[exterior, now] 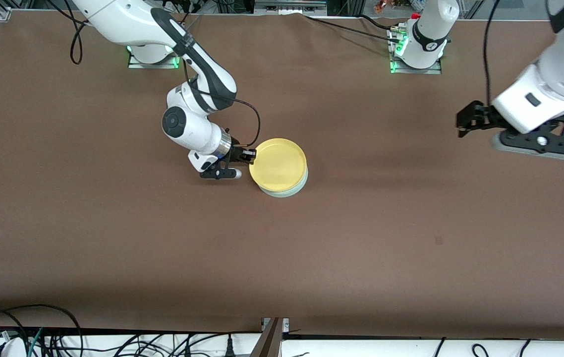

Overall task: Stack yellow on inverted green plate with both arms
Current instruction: 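Lower the yellow plate onto the green plate while the left gripper withdraws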

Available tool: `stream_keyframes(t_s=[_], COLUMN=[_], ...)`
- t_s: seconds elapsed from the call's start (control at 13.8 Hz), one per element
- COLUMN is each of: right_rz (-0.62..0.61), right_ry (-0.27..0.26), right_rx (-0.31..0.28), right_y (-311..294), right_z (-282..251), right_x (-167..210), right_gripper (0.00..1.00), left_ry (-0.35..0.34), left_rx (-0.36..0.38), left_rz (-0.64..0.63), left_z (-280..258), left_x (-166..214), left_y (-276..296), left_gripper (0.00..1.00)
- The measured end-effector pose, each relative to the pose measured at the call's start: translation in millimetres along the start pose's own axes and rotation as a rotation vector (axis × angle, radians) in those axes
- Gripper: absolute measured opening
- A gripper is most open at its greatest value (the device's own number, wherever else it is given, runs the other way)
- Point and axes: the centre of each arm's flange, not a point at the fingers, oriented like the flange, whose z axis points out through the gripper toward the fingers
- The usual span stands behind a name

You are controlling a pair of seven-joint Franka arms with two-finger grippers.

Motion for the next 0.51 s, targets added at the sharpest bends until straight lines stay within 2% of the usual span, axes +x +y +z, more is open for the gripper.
stream_keyframes(t_s=[0.22, 0.36, 0.51], right_rz=[0.003, 0.000, -0.005], right_ry=[0.005, 0.005, 0.006], right_rx=[0.002, 0.002, 0.002], right_y=[2.8, 1.5, -0.6], right_z=[16.6, 21.4, 22.1], right_x=[-2.2, -4.6, -6.1], right_gripper=[0.02, 0.02, 0.02], left_ry=[-0.002, -0.008, 0.014], left_rx=[-0.006, -0.011, -0.014], left_rz=[-0.032, -0.036, -0.023], left_z=[30.1, 45.3, 53.6], left_x=[-11.7, -21.4, -27.8], left_y=[-38.0, -41.9, -46.7], left_gripper=[1.00, 1.00, 1.00])
